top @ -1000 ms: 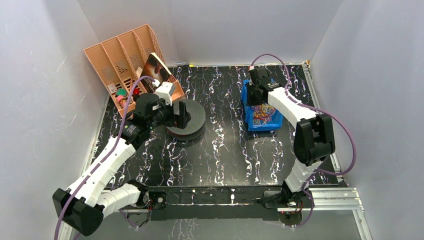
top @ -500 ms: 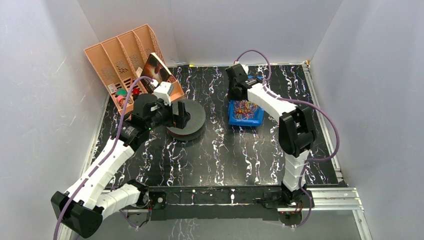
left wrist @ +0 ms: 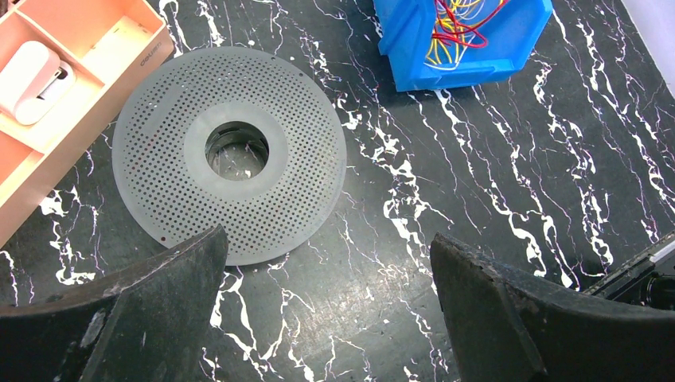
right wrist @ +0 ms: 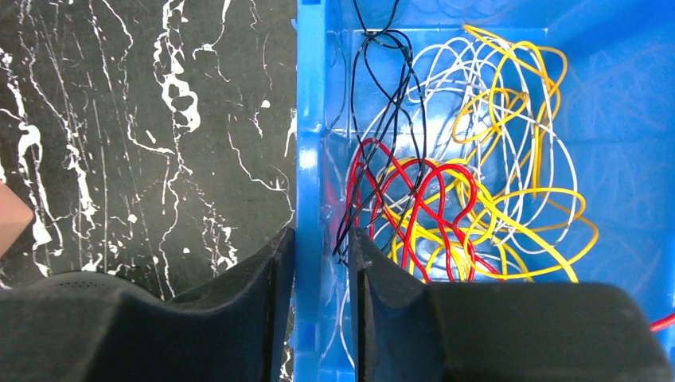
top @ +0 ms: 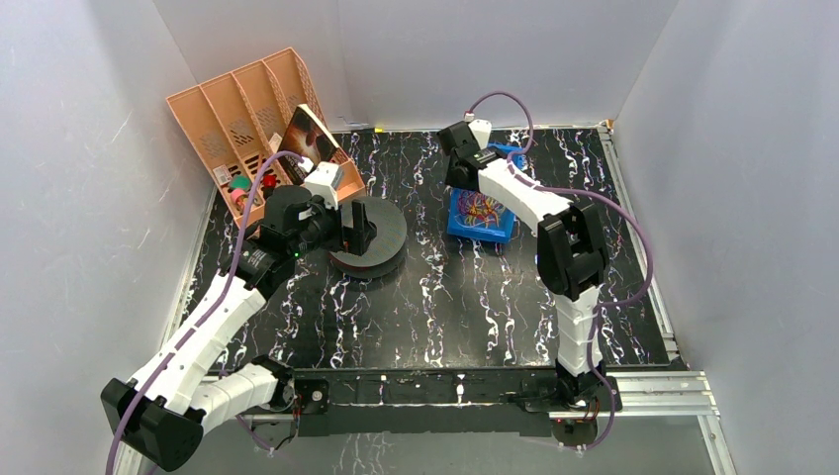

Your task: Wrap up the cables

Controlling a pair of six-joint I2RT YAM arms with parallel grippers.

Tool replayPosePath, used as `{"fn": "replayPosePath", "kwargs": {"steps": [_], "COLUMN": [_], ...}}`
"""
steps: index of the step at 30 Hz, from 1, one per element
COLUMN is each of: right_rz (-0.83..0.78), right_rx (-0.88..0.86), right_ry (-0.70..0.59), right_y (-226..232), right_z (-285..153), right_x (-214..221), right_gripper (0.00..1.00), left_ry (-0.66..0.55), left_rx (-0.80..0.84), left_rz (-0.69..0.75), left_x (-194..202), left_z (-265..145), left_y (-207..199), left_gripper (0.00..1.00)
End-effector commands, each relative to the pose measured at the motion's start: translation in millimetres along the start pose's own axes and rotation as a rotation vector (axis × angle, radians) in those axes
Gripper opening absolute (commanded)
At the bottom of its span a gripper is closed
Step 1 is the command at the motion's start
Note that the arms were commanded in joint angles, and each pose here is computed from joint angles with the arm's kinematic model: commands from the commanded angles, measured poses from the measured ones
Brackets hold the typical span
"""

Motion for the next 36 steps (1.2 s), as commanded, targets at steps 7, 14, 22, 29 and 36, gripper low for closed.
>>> {"fn": "replayPosePath", "kwargs": {"steps": [7,14,22,29,36], "right_rz": [0.053,0.034,-0.05,-0.009,0.133], "right_rx": [-0.094,-0.235,-0.17,-0.034,-0.085], "right_ry": [-0.133,-0.123,-0.197,-0.217,-0.178], "right_y": [15,12,-38,-100,-110], "right_z": [-42,-87,-128,-141,-141], "right_x": [-51,-56,-49,-44,-13], "right_gripper": [0.6,0.66,0.67,0.67,0.69], "left_ry": [0.015,0.057,0.113,0.117,0.118], "left_rx": [-0.011,0.008,0.019,0.025,0.031], "left_rz": [0.004,-0.006,-0.02,-0.022,-0.028], "left_x": [5,11,20,21,21], "left_z": [2,12,23,24,24], "left_y": [2,0,0,-1,-2], "left_gripper": [0.98,0.98,0.98,0.98,0.98]}}
Point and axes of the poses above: each gripper's point midway between its finger pads, its own z axis out along the fingers, its own y axis along the line the jaws close on, x = y × z, the point moved 5 cm from there along -z, back along the fingers, and after that the axes turned 6 degrees about z, right-handed, at the moved point
